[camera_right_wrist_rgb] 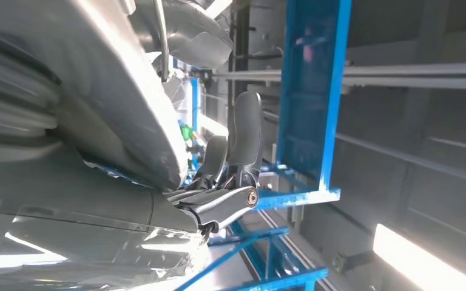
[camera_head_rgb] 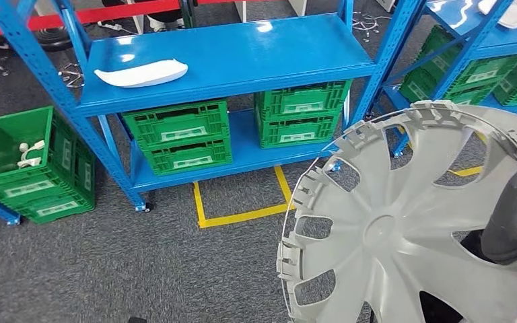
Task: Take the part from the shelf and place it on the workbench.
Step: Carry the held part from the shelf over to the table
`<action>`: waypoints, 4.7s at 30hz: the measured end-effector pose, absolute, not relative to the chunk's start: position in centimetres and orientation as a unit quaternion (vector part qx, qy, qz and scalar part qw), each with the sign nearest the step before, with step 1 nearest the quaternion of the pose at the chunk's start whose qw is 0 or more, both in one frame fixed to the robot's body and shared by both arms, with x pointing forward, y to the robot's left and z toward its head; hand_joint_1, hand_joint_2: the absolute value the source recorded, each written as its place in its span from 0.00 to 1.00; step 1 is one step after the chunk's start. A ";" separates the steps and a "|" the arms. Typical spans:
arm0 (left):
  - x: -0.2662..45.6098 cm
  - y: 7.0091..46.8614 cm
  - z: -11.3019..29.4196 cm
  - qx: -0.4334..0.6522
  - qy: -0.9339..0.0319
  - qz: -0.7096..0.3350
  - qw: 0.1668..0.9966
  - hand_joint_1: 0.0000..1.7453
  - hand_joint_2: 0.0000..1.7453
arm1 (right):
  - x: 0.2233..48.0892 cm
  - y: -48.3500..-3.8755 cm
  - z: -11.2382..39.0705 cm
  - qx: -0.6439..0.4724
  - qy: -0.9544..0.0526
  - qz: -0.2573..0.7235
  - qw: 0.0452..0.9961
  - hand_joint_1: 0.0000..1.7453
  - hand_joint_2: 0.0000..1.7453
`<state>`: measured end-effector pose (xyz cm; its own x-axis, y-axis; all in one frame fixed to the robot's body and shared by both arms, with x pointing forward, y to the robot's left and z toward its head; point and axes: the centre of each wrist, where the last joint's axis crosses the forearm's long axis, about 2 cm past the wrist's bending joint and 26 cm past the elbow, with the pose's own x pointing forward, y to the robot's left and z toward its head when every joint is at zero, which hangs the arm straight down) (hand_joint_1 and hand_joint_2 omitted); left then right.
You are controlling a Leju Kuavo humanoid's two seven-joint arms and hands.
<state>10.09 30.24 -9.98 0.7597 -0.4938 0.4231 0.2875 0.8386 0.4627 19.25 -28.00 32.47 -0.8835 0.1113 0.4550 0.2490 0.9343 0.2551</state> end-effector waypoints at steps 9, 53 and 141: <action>10.6 29.8 -9.9 0.190 -0.279 -0.236 0.911 0.00 1.00 | 19.8 -27.8 33.1 -0.072 -0.961 -0.162 0.214 1.00 1.00; 11.9 28.9 -9.6 0.173 -0.268 -0.264 0.910 0.00 1.00 | 22.8 -25.9 30.7 -0.021 -0.935 -0.147 0.323 1.00 1.00; 11.1 30.9 -9.8 0.191 -0.209 -0.260 0.923 0.00 1.00 | 24.4 -21.2 33.5 0.076 -0.965 -0.104 0.230 1.00 1.00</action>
<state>11.12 30.95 -9.76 0.7774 -0.5602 0.2860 0.4004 0.7914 0.4619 24.43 -21.17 33.54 -0.8824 -0.1936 0.4289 -0.0981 0.9671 0.2347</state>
